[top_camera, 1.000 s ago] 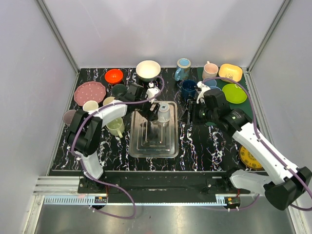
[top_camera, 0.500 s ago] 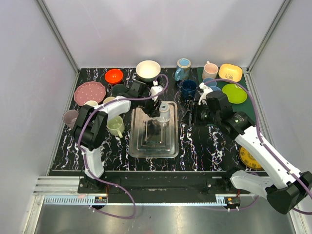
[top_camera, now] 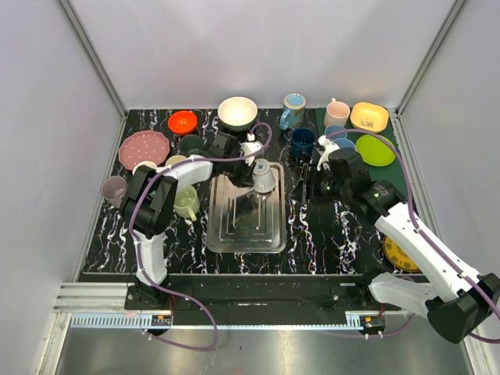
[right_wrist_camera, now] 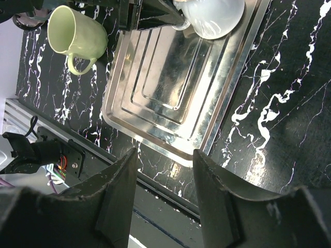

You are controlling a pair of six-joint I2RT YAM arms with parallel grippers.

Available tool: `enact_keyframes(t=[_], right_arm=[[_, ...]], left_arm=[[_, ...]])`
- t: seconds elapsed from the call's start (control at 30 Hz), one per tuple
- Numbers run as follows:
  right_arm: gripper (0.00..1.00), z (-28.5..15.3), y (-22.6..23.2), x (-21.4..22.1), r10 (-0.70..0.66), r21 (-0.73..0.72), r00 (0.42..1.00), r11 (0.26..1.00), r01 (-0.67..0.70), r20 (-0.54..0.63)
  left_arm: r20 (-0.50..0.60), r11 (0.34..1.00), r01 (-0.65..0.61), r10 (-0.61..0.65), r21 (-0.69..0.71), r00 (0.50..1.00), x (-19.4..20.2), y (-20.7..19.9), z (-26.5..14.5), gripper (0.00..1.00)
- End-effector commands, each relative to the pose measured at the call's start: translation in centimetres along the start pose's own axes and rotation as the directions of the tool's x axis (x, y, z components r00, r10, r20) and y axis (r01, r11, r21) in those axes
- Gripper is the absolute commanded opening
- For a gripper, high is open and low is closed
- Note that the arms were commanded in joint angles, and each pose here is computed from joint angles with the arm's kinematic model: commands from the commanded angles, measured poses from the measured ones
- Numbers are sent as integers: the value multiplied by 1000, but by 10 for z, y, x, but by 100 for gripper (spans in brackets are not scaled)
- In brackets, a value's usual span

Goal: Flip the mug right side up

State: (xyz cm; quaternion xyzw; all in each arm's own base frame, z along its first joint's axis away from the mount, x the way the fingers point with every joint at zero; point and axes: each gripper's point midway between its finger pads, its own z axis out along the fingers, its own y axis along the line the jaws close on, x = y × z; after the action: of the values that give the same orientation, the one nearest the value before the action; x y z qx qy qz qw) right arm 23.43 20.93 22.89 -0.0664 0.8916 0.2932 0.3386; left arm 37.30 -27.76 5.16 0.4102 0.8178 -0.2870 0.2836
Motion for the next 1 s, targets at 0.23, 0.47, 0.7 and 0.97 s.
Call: enact_keyframes(t=[0.23,0.47,0.7,0.97], right_arm=[[51,-2,11,-6,10,-58,999,998,-7,47],[50,-12,15,-21,-8,-66,992,998,17,128],[64,-30,52,-25,163,-359,948,932,-57,272],[85,-60,103,-18,197,-648,956,762,-10,217]], left_arm=[[108,996,-24,34,-88,994,-39,-9,-39,0],[229,978,106,-64,-177,971,-76,-41,-111,0],[611,958,209,-286,197,738,-148,-144,-212,0],[572,770,143,-572,622,588,-168,-239,-251,0]])
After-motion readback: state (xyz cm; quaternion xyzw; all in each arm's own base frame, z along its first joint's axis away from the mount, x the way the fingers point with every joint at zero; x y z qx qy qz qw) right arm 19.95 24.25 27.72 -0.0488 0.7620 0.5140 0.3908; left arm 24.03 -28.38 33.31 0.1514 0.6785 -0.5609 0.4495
